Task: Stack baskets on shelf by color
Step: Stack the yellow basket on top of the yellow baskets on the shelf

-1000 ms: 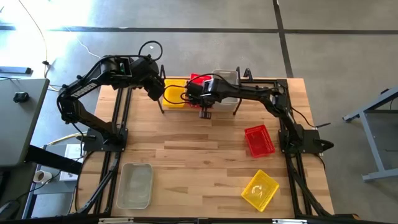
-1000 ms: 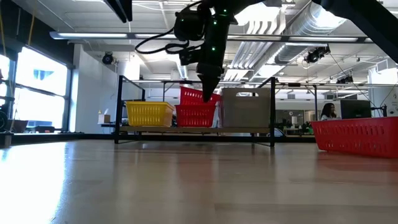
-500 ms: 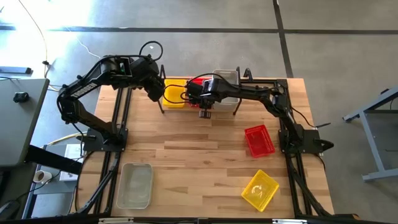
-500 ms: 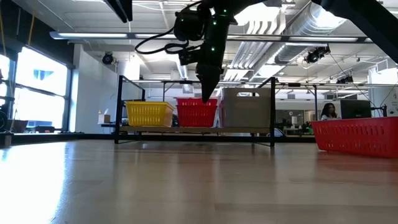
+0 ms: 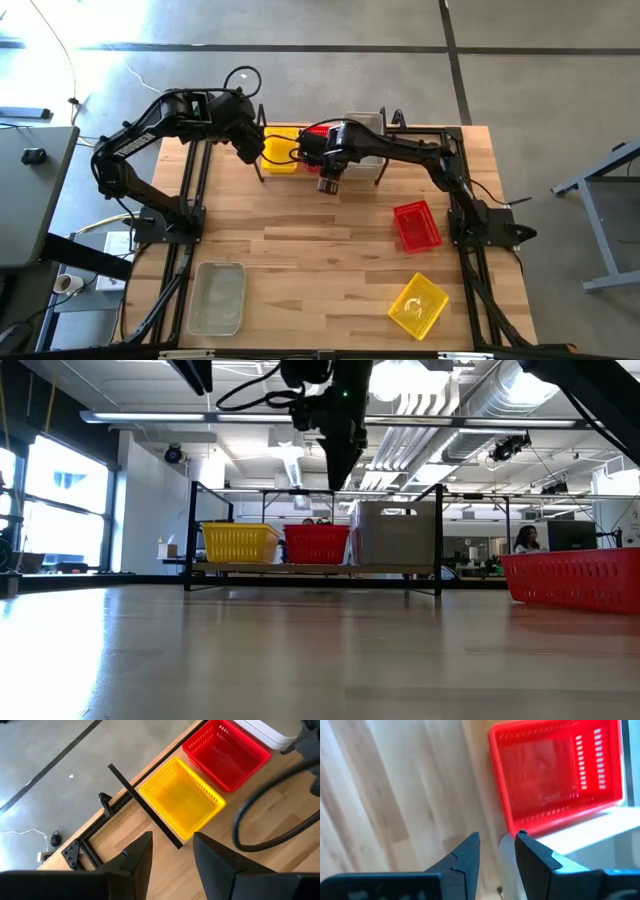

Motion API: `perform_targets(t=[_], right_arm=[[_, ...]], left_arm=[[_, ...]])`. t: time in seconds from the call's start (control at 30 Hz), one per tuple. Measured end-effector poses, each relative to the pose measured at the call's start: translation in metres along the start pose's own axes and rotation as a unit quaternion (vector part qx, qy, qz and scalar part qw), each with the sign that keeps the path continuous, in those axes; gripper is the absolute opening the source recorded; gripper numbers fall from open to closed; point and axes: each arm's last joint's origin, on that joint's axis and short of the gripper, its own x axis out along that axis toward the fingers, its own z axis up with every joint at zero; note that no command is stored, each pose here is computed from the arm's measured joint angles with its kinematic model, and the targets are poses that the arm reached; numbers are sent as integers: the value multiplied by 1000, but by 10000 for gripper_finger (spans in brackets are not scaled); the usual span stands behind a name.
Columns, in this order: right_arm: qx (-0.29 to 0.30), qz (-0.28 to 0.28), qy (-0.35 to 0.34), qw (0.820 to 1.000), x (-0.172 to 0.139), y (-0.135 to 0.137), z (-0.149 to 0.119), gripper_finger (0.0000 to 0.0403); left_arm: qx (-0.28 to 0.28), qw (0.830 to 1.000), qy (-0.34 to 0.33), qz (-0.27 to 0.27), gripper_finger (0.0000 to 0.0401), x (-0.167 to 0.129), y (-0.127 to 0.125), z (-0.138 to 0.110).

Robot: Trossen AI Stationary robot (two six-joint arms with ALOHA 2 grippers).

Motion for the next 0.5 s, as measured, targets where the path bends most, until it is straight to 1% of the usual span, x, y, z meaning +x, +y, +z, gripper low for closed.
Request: perform_targets(t=[0.17, 0.2, 0.3, 0.33, 0.43, 0.5], right_arm=[[17, -4, 44, 999, -6, 17, -10, 110], [22, -12, 53, 998, -8, 21, -12, 110], [29, -58, 85, 994, -11, 36, -21, 110], [34, -69, 81, 994, -12, 41, -22, 110], [42, -66, 60, 995, -24, 57, -24, 110], [52, -77, 49, 994, -30, 67, -27, 110]], left_arm=[[4, 1000, -4, -8, 131, -5, 3, -2], [6, 1000, -5, -8, 131, -5, 3, -3], [8, 1000, -4, -9, 131, -5, 3, -3], [9, 1000, -4, -10, 131, -5, 3, -3], [21, 1000, -2, -17, 131, -5, 2, -3], [25, 999, 0, -22, 131, -5, 2, -3]])
